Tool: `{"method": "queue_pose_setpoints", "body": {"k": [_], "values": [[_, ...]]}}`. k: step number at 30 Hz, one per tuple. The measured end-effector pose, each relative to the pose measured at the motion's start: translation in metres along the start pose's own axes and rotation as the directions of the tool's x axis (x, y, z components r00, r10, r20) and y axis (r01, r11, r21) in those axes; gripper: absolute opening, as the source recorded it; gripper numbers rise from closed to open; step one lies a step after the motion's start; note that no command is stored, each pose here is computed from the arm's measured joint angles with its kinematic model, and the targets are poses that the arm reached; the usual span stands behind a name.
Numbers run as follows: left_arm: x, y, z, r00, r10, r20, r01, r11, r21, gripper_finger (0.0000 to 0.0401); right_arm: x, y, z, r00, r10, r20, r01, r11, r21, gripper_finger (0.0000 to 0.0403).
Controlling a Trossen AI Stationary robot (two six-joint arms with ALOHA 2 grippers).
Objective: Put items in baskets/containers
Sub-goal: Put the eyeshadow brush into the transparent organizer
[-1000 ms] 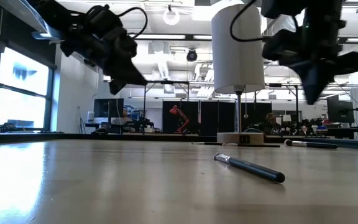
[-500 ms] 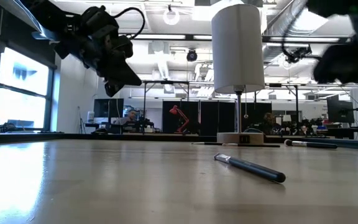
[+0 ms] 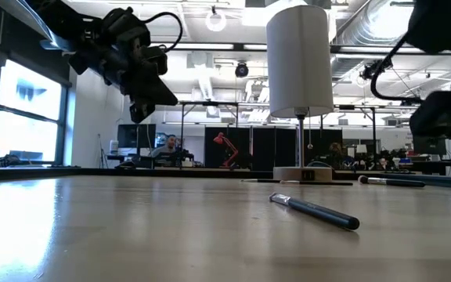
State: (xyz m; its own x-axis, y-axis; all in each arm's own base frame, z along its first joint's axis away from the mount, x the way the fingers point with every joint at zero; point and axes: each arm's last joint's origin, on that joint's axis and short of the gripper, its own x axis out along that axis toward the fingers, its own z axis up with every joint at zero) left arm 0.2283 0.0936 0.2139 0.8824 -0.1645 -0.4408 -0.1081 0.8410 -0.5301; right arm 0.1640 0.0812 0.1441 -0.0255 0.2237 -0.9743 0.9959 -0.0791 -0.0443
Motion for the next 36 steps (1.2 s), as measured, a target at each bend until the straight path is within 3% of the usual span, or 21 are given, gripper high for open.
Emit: {"method": "queue_pose_setpoints", "body": {"k": [10,15,22,29,32,36], "values": [[0.000,0.000,0.000,1.000,-0.006,0.000,0.006,0.992,-0.125,0.0000,0.018,-0.006,0.008,0.999,0.041,-0.029,-0.042,0.998,-0.041,0.0095],[0.001,-0.002,0.000,1.000,-0.011,-0.003,0.010,0.984,-0.180,0.0000,0.018,-0.005,0.006,0.998,0.047,-0.049,-0.051,0.994,-0.095,0.0058],[0.012,-0.021,-0.008,0.999,-0.013,-0.031,0.008,0.987,-0.164,0.0000,0.020,-0.007,-0.003,0.996,0.070,-0.053,-0.077,0.986,-0.149,0.0005],[0.021,-0.038,-0.016,0.999,0.015,-0.042,-0.021,0.990,-0.141,0.0000,0.019,-0.008,-0.009,0.994,0.106,0.004,-0.103,0.971,-0.216,0.0001],[0.022,-0.039,-0.017,0.999,0.024,-0.043,-0.028,0.994,-0.109,0.0000,0.013,-0.002,-0.012,0.984,0.164,0.070,-0.138,0.949,-0.283,0.0000],[0.021,-0.038,-0.018,0.998,0.026,-0.057,-0.026,1.000,0.007,0.0000,0.001,0.014,-0.017,0.906,0.374,0.201,-0.274,0.877,-0.396,0.0000]]}}
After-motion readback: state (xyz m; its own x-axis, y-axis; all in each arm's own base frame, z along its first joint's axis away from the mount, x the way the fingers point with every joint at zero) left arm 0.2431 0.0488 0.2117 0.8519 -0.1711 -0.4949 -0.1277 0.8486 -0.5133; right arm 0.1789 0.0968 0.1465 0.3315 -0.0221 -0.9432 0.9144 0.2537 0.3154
